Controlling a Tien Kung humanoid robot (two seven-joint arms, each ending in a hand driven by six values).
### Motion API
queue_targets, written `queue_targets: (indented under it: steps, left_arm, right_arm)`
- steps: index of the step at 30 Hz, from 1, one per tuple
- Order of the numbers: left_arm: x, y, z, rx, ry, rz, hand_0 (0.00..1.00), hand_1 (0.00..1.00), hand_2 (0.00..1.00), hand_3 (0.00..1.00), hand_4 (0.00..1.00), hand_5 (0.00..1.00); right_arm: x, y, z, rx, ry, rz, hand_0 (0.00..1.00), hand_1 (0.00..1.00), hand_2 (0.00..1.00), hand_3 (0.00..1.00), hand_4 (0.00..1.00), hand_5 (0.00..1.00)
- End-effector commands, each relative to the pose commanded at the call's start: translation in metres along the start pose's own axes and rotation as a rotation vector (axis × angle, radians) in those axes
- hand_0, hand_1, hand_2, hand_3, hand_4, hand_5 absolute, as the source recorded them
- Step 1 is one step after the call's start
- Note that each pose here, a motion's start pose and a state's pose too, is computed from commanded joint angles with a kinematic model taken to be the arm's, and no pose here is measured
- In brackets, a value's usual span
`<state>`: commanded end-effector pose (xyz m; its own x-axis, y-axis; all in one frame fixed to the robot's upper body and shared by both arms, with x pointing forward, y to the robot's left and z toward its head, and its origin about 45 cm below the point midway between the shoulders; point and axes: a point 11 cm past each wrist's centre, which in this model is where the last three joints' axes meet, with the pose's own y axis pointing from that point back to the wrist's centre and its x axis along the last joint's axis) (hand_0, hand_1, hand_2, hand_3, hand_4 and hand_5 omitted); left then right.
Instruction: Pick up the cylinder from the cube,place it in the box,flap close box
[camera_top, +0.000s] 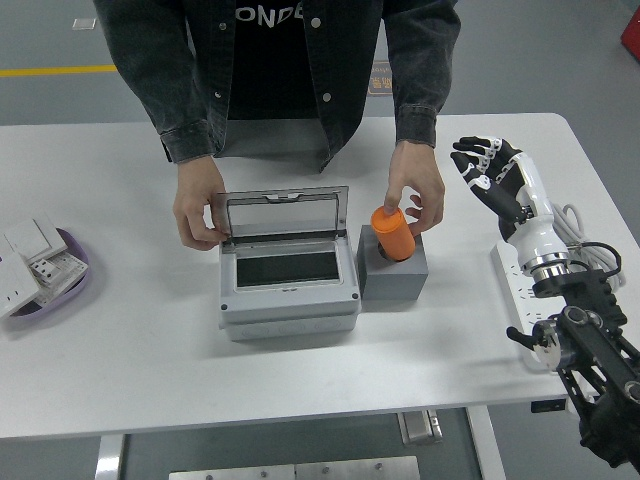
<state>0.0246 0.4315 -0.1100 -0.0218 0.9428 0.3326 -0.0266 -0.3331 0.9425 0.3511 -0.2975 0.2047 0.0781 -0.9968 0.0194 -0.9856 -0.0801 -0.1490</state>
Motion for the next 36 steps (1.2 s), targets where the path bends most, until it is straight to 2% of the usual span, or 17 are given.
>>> queue_targets:
  steps: [17,26,36]
  left_arm:
    - [-0.001,0.000,-0.001,0.003,0.000,-0.001,0.590,0.610,0.607,0.627,0.644,0.171]
    - [-0.002,0.000,-0.001,0.004,-0.001,-0.003,0.590,0.610,0.607,0.627,0.644,0.170]
    - [0.000,0.000,-0.001,0.005,-0.002,0.000,0.590,0.610,0.607,0.627,0.644,0.172]
  right_arm:
    - [-0.005,0.001,0.004,0.005,0.001,-0.002,0.736,0.641,0.636,0.598,0.828,0.297]
    - [-0.023,0.003,0.026,-0.039,0.029,-0.038,0.725,0.638,0.632,0.598,0.829,0.294]
    - [-0.037,0.000,0.041,-0.054,0.061,-0.059,0.722,0.638,0.629,0.598,0.827,0.291]
